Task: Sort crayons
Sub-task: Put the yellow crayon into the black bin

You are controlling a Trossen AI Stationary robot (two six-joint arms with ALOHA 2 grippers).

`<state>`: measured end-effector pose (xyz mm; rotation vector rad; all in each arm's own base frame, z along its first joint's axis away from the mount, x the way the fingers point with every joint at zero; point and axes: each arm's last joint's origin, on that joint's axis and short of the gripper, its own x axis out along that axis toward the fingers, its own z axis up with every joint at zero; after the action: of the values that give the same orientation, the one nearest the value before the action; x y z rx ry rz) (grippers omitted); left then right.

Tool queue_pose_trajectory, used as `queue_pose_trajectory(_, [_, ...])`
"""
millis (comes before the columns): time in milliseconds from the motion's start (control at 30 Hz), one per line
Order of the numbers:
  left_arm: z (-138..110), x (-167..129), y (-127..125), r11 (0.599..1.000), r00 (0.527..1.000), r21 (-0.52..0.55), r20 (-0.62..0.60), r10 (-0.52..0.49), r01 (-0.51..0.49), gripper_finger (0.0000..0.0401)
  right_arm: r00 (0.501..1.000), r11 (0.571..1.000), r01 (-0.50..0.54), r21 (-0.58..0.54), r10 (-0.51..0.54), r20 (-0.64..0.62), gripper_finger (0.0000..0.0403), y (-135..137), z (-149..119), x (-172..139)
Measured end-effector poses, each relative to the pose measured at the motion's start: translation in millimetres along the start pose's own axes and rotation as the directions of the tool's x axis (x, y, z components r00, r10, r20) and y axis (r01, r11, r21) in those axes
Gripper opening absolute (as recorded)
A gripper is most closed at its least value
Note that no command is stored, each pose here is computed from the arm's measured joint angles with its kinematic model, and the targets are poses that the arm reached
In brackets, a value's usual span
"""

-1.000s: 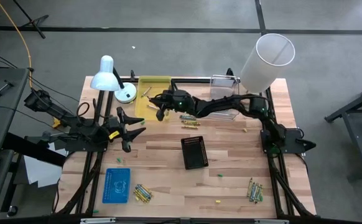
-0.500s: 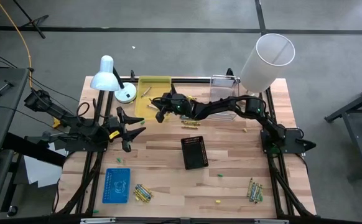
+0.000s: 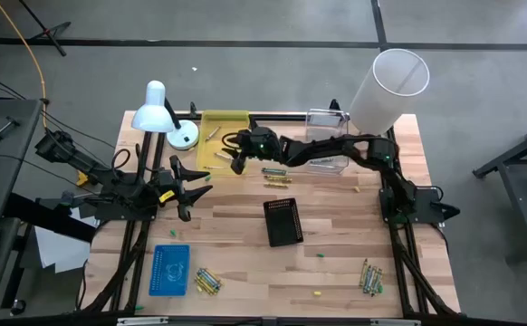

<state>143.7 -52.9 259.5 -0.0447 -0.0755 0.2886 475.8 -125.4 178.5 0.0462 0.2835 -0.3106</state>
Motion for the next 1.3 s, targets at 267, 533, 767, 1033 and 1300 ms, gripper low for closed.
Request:
queue_pose_trajectory(267, [-0.8, 0.0, 0.0, 1.000, 1.000, 0.006, -0.006, 0.000, 0.000, 0.0174, 0.948, 0.976, -0.035, -0.214, -0.036, -0.317, 0.0190, -7.3, 36.0, -56.8])
queue_pose_trajectory(533, [-3.4, -0.1, 0.1, 1.000, 1.000, 0.005, -0.012, 0.000, 0.000, 0.0174, 0.964, 0.981, 0.039, -0.192, -0.087, -0.252, 0.0190, 2.8, 1.7, -160.1])
queue_pose_trajectory(767, [-3.1, 4.2, 5.5, 0.998, 0.998, 0.002, -0.005, 0.056, -0.056, 0.0174, 0.975, 0.997, -0.070, -0.035, 0.076, 0.211, 0.0190, 29.5, -15.8, -250.3])
queue_pose_trajectory(1033, [-13.4, 28.4, 4.6, 0.997, 1.000, 0.072, -0.015, -0.011, 0.012, 0.0174, 0.910, 0.987, -0.154, -0.052, 0.163, 0.381, 0.0190, 42.1, -11.1, -275.1])
queue_pose_trajectory(1300, [-26.2, 46.3, 7.4, 0.992, 0.999, 0.124, -0.051, -0.015, 0.021, 0.0174, 0.930, 0.981, -0.171, -0.094, 0.193, 0.314, 0.0190, 48.1, -15.4, -273.1])
